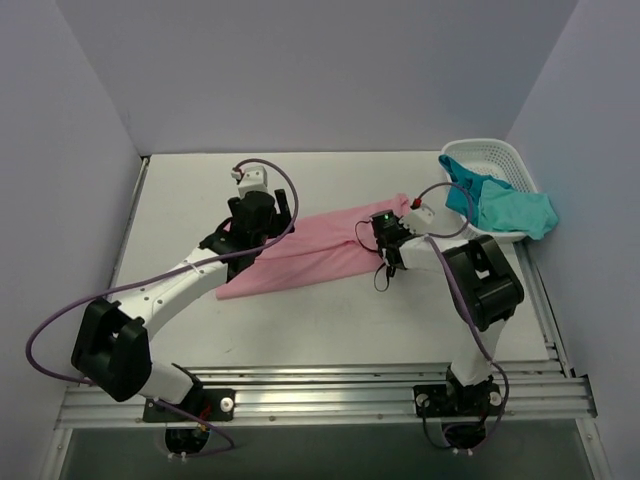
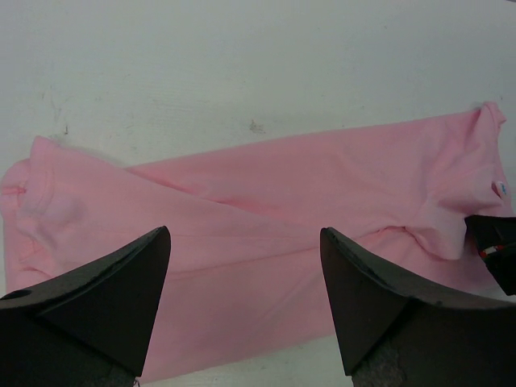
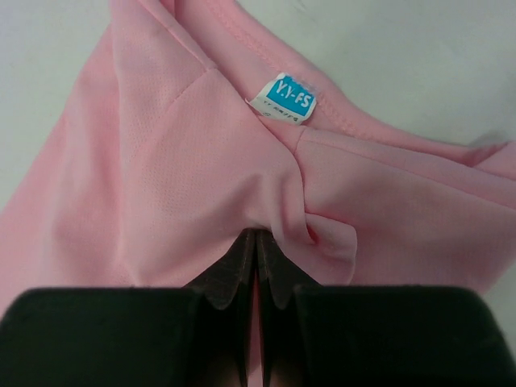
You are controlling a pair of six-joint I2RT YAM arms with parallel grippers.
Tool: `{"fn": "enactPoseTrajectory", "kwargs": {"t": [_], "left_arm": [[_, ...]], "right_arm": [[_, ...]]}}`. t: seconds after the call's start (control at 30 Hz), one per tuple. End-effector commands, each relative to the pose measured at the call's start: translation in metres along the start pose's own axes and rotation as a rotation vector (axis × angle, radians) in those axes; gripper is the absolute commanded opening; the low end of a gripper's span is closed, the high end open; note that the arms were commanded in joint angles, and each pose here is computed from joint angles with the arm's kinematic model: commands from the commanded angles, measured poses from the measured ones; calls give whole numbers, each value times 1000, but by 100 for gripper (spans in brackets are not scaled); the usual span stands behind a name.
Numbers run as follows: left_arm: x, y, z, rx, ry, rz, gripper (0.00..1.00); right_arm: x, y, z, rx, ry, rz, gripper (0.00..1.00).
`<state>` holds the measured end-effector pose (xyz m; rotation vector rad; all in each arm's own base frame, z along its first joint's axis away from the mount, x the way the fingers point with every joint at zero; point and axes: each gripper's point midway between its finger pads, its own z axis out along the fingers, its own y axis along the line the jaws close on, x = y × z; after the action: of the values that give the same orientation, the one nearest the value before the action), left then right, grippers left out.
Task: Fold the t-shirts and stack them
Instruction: Fold the tshirt
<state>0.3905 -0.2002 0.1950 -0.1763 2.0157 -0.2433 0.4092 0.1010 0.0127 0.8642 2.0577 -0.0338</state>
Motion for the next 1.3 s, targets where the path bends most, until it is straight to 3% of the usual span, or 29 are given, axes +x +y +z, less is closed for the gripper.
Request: {"fn": "enactPoseTrajectory", "kwargs": {"t": [0.0,0.3,0.47,0.53,0.57,0.63,0.67,0.7,0.77,0.83,1.03,1.07,1.1,1.17,1.2,1.27], "left_arm": [[-18,6,-12,-6,-58,-28,84],[-16,12,-15,-36,-61,-34,84],[-3,19,-17,-53,-41,-39,83],[3,22,-17,-59,-34,-35,83],[7,26,-18,-70,-32,-31,83],[9,28,-18,-78,-29,-27,83],[10,29,-18,-85,-27,-24,83],[8,30,-19,-90,-25,-22,83],[5,29,-21,-88,-29,-25,83],[2,28,-25,-82,-37,-30,83],[-6,35,-40,-81,-69,-46,83],[-8,37,-42,-84,-75,-48,83],[-9,37,-44,-85,-80,-48,83],[-16,38,-49,-84,-97,-57,83],[-19,39,-51,-84,-103,-60,83],[-23,41,-55,-86,-113,-66,84]], "right_arm": [[21,4,18,20,72,-16,0],[44,104,62,-165,202,4,0],[13,202,71,-433,151,123,0],[19,224,76,-510,174,137,0],[-3,256,68,-600,137,170,0],[4,278,76,-677,146,173,0],[-19,313,57,-810,135,194,0],[-7,319,65,-849,151,193,0],[-34,356,35,-1054,112,204,29],[-44,365,26,-1104,73,167,99],[-139,357,-51,-1178,-113,142,100],[-178,354,-94,-1228,-184,164,100],[-165,338,-89,-1187,-161,151,100],[-197,324,-138,-1196,-207,157,100],[-199,314,-143,-1149,-210,165,100],[-181,289,-163,-1059,-144,133,100]]}}
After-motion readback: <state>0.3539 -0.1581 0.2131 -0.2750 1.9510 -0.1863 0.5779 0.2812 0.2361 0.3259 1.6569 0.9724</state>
